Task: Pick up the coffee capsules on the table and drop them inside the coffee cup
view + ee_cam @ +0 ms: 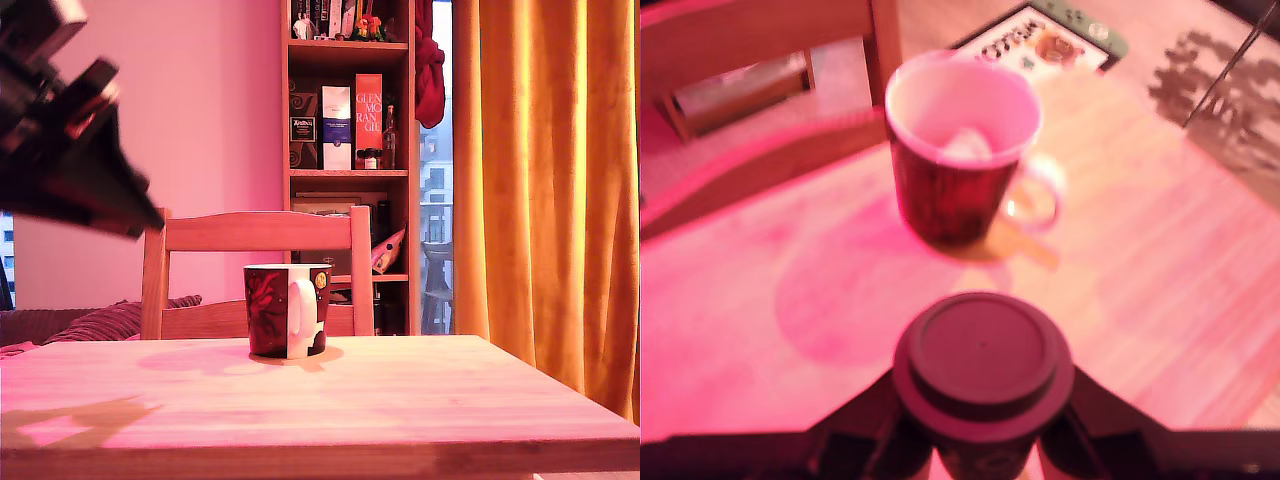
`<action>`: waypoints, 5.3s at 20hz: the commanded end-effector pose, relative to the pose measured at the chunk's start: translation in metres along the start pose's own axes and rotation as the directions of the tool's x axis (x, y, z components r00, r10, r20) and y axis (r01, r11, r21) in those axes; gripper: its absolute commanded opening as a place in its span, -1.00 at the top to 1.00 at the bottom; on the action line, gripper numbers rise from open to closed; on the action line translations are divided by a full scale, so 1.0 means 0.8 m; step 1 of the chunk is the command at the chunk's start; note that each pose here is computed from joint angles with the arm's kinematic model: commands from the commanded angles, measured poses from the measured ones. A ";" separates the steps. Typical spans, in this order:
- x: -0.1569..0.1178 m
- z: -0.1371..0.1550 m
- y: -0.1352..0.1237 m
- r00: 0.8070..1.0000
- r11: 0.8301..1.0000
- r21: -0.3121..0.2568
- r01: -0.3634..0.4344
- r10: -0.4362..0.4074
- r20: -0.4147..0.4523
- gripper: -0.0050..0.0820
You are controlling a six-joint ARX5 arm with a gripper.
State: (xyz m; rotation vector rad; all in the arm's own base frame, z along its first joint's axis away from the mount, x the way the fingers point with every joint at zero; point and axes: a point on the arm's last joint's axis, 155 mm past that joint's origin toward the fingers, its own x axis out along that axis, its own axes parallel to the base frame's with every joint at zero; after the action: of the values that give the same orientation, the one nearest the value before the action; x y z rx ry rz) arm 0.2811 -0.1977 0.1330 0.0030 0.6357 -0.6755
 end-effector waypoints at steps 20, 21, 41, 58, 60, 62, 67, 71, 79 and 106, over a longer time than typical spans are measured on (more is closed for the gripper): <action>0.138 0.104 -0.020 0.993 0.997 0.013 0.076 -0.074 -0.090 0.75; 0.144 0.099 -0.021 0.992 0.997 0.015 0.080 -0.078 -0.098 0.75; 0.163 0.081 -0.010 0.990 0.999 0.012 0.046 -0.044 -0.131 0.74; 0.157 0.057 -0.017 0.974 0.997 -0.015 0.074 -0.075 -0.212 -0.60; 0.155 0.053 -0.019 0.971 0.997 -0.020 0.080 -0.082 -0.225 -0.38; 0.148 0.056 -0.021 0.971 0.996 -0.020 0.082 -0.084 -0.225 0.14; 0.112 0.110 -0.030 0.992 0.997 0.017 0.080 -0.078 -0.100 0.94; 0.073 0.127 -0.030 0.997 0.997 0.058 0.047 -0.043 -0.071 0.94; 0.000 0.116 -0.020 0.999 0.996 0.094 -0.005 0.000 0.052 0.94; -0.131 0.013 0.114 0.851 0.917 -0.189 -0.350 0.396 0.344 0.94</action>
State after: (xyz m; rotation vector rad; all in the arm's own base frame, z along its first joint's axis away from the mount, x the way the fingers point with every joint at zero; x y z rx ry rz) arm 0.2784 -0.0722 0.1866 -0.1049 0.2807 -0.2698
